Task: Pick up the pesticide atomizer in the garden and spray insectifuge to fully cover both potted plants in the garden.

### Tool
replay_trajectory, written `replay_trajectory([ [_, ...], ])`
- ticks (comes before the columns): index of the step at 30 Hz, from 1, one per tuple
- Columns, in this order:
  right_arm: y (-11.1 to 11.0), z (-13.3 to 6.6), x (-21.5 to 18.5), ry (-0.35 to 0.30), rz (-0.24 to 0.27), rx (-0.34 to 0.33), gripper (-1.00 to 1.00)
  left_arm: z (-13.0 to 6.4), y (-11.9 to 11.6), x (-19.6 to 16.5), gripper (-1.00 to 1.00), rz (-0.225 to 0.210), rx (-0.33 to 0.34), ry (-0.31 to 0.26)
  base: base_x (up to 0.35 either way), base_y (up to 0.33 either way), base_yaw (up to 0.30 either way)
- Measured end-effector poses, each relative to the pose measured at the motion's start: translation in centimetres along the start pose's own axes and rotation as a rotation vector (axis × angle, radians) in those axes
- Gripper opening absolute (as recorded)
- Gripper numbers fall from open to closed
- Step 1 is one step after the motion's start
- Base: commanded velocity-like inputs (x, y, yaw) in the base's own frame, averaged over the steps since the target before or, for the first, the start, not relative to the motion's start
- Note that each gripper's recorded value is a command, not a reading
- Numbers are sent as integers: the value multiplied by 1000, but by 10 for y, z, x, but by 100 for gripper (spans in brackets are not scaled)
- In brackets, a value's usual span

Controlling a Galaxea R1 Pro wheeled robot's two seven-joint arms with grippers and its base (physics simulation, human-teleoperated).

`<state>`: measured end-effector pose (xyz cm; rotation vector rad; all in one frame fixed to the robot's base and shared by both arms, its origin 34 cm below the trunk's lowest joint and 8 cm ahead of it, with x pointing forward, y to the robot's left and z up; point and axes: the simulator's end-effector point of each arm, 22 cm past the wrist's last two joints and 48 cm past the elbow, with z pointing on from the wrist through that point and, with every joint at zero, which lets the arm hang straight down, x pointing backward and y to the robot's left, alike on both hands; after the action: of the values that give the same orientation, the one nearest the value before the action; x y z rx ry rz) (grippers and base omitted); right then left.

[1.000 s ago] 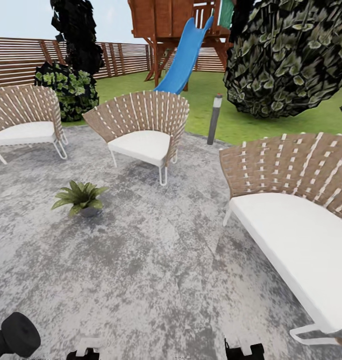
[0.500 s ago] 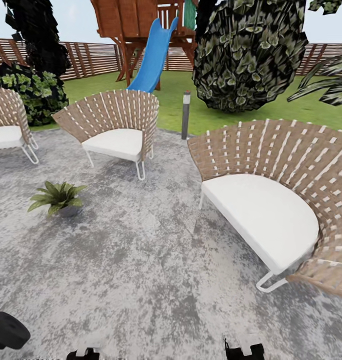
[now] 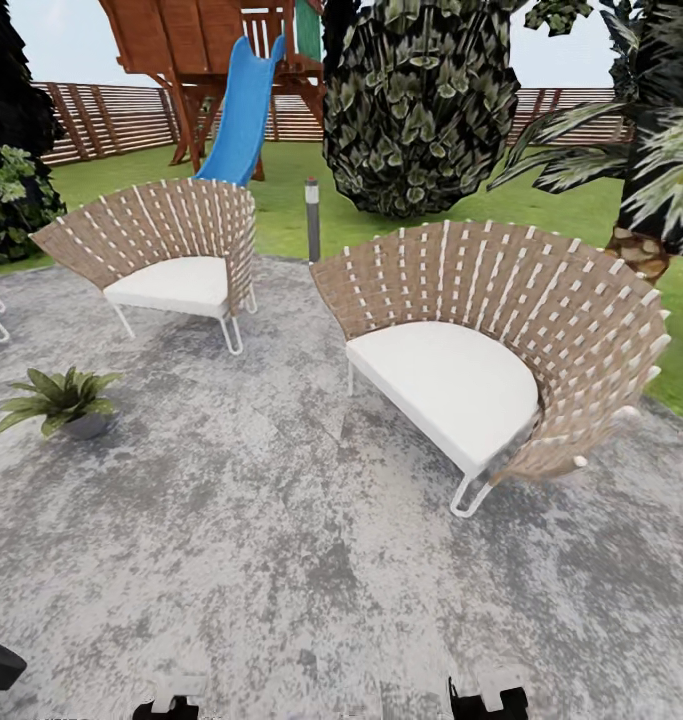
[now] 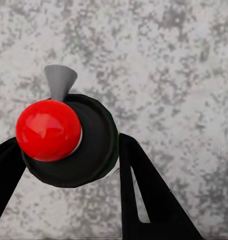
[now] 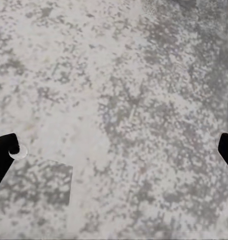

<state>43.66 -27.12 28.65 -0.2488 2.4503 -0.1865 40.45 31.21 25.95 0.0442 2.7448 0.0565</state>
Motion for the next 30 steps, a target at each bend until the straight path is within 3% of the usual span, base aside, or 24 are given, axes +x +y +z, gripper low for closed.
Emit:
replay_trajectory([
  [17,0,0,0,-1,0,0,100,0,1,-1,-100,-1,-2,-3,-321,-119,-300],
  [30,-2,0,-3,-7,1,3,100,-1,2,-4,-100,-1,-4,-8,-27,-11,-300],
])
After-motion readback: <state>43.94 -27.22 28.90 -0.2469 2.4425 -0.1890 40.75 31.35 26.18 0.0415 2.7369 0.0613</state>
